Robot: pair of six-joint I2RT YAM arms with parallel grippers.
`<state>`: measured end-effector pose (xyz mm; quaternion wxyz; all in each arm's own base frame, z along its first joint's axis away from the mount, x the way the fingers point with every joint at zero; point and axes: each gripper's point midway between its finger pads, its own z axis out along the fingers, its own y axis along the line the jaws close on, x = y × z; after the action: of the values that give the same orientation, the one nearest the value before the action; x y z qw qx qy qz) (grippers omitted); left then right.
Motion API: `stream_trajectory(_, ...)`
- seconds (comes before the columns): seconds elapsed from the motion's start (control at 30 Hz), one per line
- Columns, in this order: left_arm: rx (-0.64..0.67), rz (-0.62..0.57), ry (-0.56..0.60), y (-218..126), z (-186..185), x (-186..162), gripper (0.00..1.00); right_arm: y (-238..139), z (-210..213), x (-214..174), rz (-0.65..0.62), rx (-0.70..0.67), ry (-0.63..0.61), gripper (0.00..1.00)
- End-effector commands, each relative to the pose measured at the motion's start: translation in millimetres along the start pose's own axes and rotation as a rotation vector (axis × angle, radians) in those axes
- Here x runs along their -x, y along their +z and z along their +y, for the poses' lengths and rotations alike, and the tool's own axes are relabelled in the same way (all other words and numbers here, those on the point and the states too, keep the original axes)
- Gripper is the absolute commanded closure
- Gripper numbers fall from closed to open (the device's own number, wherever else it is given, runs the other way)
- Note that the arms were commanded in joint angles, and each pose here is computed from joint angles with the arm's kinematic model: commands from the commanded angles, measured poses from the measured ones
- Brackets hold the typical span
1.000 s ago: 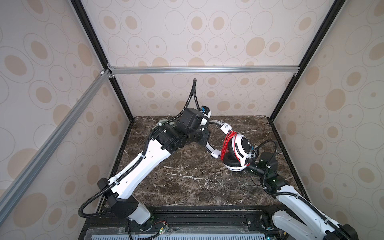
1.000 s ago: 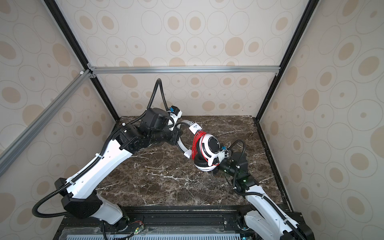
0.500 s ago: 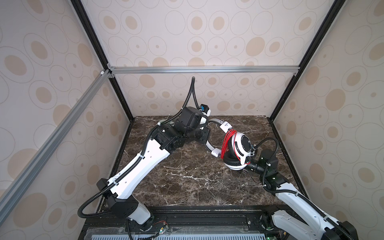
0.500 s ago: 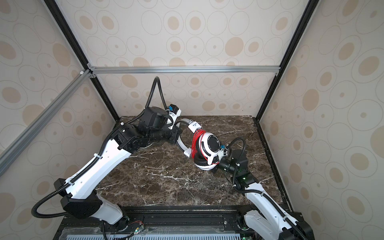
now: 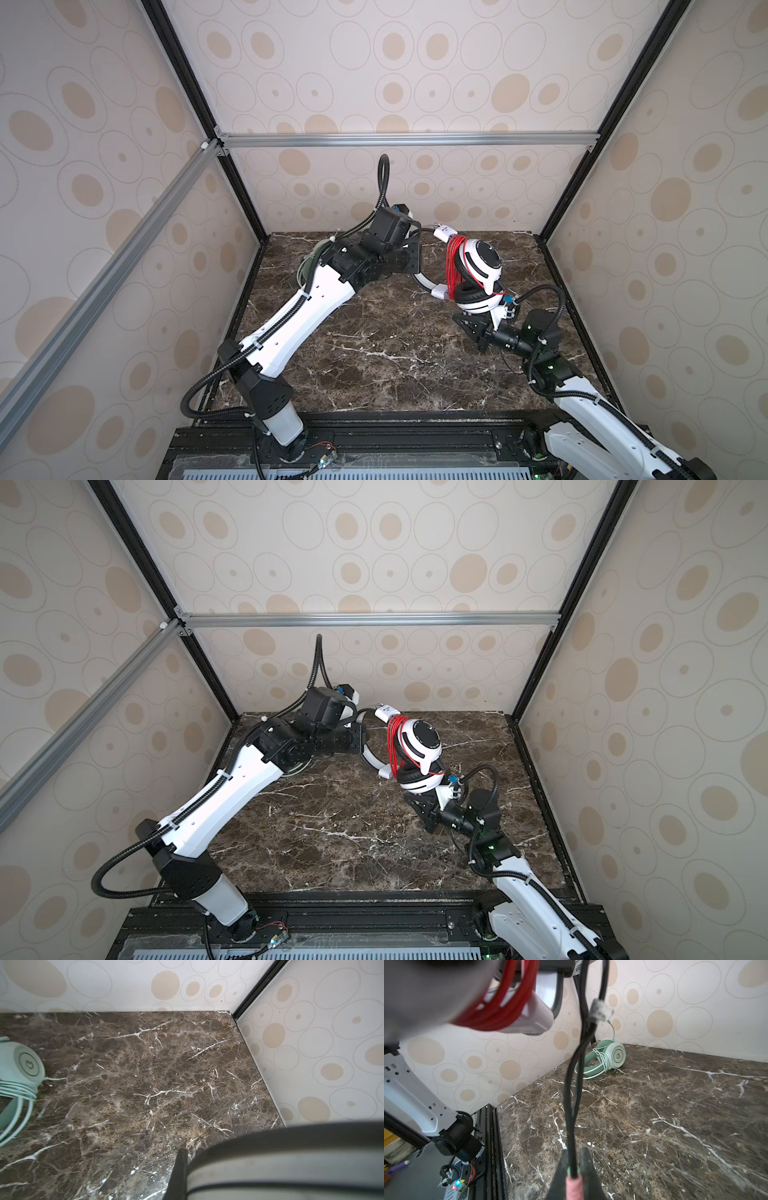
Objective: Wrap the headphones
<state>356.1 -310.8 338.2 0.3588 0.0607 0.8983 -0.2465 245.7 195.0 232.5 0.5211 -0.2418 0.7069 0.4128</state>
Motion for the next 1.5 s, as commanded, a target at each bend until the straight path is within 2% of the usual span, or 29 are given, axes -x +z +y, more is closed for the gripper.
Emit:
stream_trajectory(0.0, -0.012, -0.086, -0.187, 7, -6, 28, 1.0, 1, -2, 11, -0.023, -0.023, -0.007, 1.0)
stream_trajectory(0.07, 0.034, -0.07, -0.236, 20, 2, 23, 1.0, 3, -11, 9, -0.025, -0.062, 0.007, 1.0)
stream_trajectory(0.3, 0.327, -0.024, -0.447, 67, 56, 3, 1.0, 17, -47, 0, -0.006, -0.184, 0.065, 1.0)
stream_trajectory(0.4, 0.375, -0.019, -0.485, 84, 68, -4, 1.0, 25, -67, -3, -0.007, -0.251, 0.119, 1.0)
stream_trajectory(0.6, 0.336, -0.061, -0.495, 104, 69, -1, 1.0, 32, -104, -10, -0.006, -0.403, 0.195, 1.0)
stream_trajectory(0.7, 0.341, -0.059, -0.502, 111, 75, -3, 1.0, 36, -108, -6, -0.02, -0.407, 0.186, 1.0)
stream_trajectory(0.93, 0.426, 0.006, -0.499, 125, 101, -19, 1.0, 59, -108, -16, 0.116, -0.346, 0.178, 1.0)
stream_trajectory(1.17, 0.502, 0.079, -0.513, 143, 133, -65, 1.0, 87, -97, -52, 0.295, -0.296, 0.14, 0.96)
stream_trajectory(1.3, 0.562, 0.086, -0.512, 149, 150, -84, 1.0, 95, -103, -78, 0.395, -0.354, 0.1, 0.94)
stream_trajectory(1.47, 0.591, 0.11, -0.47, 159, 159, -96, 1.0, 95, -115, -96, 0.449, -0.403, 0.097, 0.93)
